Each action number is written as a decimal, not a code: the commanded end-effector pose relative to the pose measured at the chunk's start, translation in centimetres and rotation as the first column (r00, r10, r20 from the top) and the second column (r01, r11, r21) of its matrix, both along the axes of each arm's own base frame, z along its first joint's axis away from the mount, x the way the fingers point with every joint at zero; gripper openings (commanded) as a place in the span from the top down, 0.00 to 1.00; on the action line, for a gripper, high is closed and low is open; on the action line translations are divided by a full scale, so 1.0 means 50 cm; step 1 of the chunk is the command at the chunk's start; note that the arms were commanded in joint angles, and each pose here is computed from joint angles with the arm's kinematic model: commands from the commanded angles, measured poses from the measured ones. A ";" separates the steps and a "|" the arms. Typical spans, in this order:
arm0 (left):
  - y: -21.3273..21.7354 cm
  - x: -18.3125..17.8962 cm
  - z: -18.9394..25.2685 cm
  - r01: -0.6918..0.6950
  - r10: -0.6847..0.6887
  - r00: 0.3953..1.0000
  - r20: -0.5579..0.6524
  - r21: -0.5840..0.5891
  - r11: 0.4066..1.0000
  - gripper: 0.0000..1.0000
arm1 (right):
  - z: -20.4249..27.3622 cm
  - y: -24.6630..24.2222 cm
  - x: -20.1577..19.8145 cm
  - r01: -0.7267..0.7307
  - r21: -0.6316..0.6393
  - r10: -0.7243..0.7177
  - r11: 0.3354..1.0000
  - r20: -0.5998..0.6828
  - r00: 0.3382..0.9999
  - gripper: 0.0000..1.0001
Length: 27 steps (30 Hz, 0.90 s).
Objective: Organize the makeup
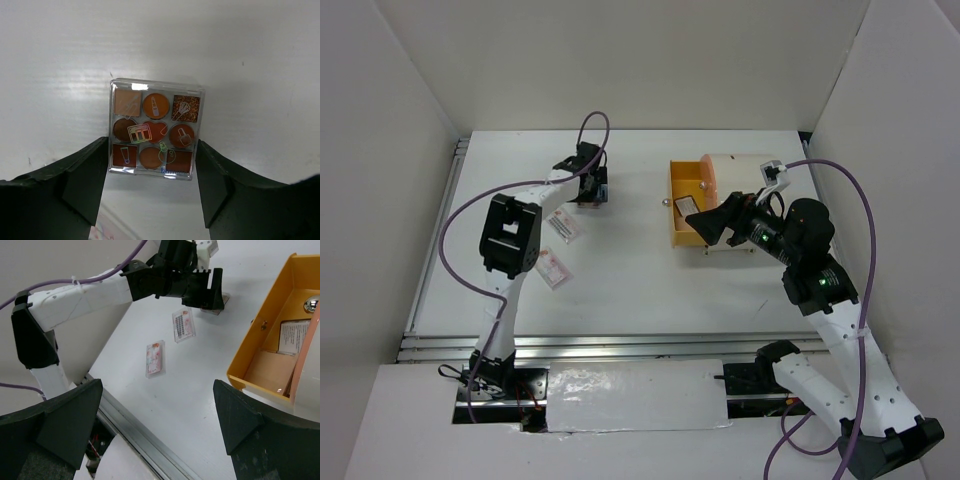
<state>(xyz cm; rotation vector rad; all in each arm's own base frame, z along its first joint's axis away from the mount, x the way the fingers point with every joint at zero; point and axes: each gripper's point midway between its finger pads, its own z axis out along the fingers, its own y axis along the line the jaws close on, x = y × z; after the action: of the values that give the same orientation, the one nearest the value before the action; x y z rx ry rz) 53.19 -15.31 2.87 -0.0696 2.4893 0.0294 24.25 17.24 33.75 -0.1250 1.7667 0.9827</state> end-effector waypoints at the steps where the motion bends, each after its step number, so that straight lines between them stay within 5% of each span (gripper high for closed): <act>1: -0.050 -0.039 0.072 0.041 -0.038 0.999 0.021 -0.158 0.987 0.60 | 0.031 0.003 0.001 -0.002 0.018 0.001 1.000 0.059 0.998 0.00; 5: -0.108 -0.073 0.174 0.113 -0.072 0.990 0.124 -0.369 0.923 0.59 | 0.033 0.003 -0.001 -0.002 0.018 0.001 1.000 0.060 0.998 0.00; 10: -0.212 -0.122 0.352 0.301 -0.143 0.946 0.290 -0.631 0.715 0.55 | 0.041 0.002 -0.006 -0.003 0.028 0.001 1.000 0.068 0.998 0.00; 17: -0.341 -0.191 0.500 0.428 -0.185 0.903 0.388 -0.770 0.474 0.52 | 0.066 -0.001 -0.013 0.004 0.058 -0.009 0.998 0.087 0.996 0.00; 21: -0.404 -0.220 0.555 0.457 -0.187 0.890 0.417 -0.795 0.399 0.50 | 0.086 -0.008 -0.020 0.020 0.070 -0.027 0.997 0.101 0.995 0.00; 27: -0.461 -0.222 0.561 0.419 -0.190 0.908 0.375 -0.831 0.367 0.47 | 0.098 -0.011 -0.034 0.014 0.081 -0.023 0.997 0.109 0.994 0.00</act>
<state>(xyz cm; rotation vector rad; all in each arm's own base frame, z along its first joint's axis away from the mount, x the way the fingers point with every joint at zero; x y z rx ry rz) 41.44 -37.31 27.86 -0.0228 2.0338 -1.3570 23.37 16.82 35.54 -0.0916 1.7131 0.9986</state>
